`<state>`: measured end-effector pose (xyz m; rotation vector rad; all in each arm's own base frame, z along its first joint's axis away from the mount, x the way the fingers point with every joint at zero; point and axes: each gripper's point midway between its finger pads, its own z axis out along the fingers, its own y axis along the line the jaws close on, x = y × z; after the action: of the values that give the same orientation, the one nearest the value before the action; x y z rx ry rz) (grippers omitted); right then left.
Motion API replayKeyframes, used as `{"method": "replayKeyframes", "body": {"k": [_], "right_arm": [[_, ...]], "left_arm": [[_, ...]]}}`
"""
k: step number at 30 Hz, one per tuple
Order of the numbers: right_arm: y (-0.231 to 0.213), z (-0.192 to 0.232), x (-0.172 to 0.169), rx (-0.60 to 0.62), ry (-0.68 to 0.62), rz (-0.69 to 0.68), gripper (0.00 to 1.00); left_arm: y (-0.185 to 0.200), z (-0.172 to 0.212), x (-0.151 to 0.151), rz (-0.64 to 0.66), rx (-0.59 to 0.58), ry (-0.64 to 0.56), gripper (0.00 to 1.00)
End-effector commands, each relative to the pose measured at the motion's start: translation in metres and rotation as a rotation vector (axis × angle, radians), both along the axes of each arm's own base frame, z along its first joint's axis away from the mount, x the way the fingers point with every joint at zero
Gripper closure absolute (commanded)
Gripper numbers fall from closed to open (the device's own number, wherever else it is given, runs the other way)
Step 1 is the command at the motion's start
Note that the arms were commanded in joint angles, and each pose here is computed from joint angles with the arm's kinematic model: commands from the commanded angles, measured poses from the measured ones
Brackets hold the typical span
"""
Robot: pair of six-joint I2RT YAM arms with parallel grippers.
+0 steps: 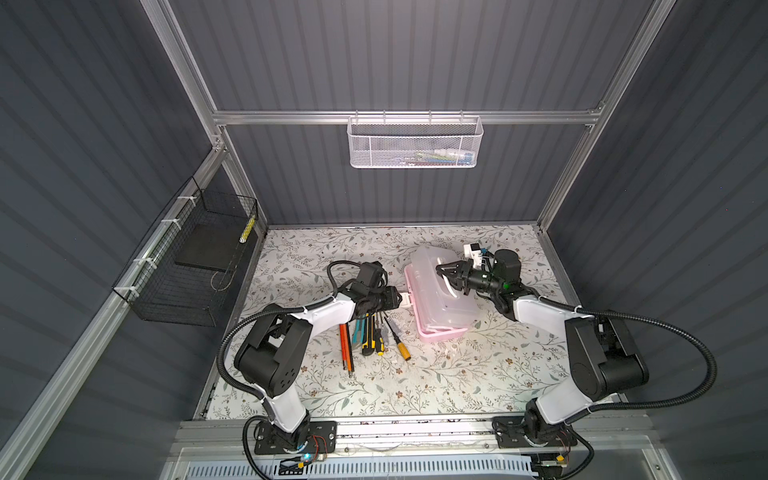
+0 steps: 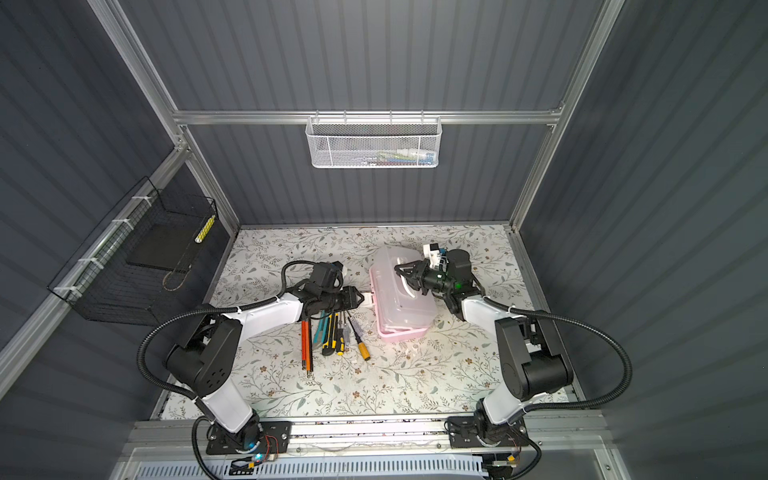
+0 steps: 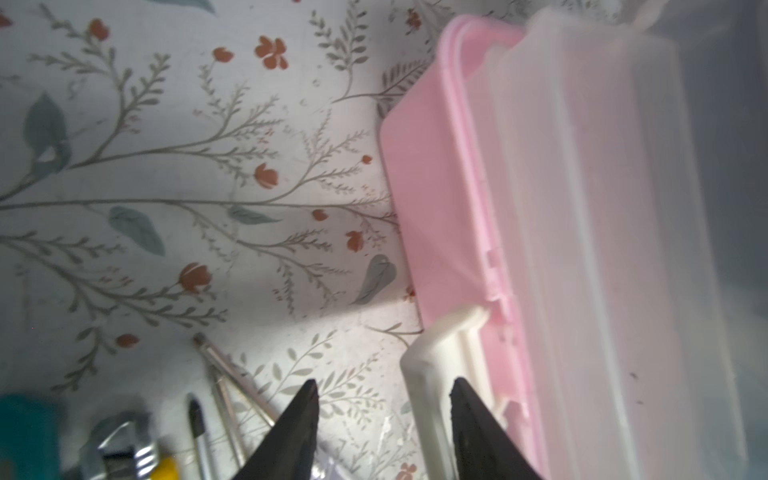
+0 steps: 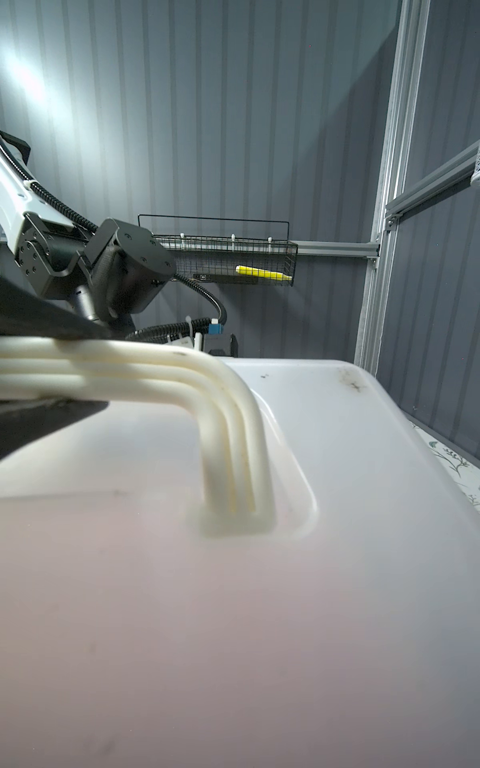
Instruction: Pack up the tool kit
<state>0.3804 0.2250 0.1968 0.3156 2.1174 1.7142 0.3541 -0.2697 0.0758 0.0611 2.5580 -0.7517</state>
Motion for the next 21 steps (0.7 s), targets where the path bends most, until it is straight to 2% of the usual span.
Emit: {"method": "replayKeyframes", "body": {"k": [1, 7, 10, 13, 21], "right_arm": [[0.001, 0.018, 0.0, 0.028, -0.045, 0.025, 1.0], [-0.002, 0.027, 0.0, 0.053, -0.062, 0.028, 1.0], [-0.003, 0.033, 0.0, 0.07, -0.072, 0.029, 1.0], [-0.004, 0.037, -0.001, 0.099, -0.076, 0.032, 1.0], [-0.004, 0.041, 0.003, 0.244, -0.056, 0.045, 1.0]], "left_arm": [[0.016, 0.002, -0.001, 0.008, 0.112, -0.01, 0.47], [0.007, 0.035, 0.017, -0.008, 0.1, -0.083, 0.46], [-0.002, 0.065, 0.027, -0.01, 0.041, -0.15, 0.4], [-0.018, 0.09, 0.031, -0.034, -0.072, -0.201, 0.29], [-0.07, 0.116, 0.033, -0.129, -0.399, -0.169, 0.25]]}}
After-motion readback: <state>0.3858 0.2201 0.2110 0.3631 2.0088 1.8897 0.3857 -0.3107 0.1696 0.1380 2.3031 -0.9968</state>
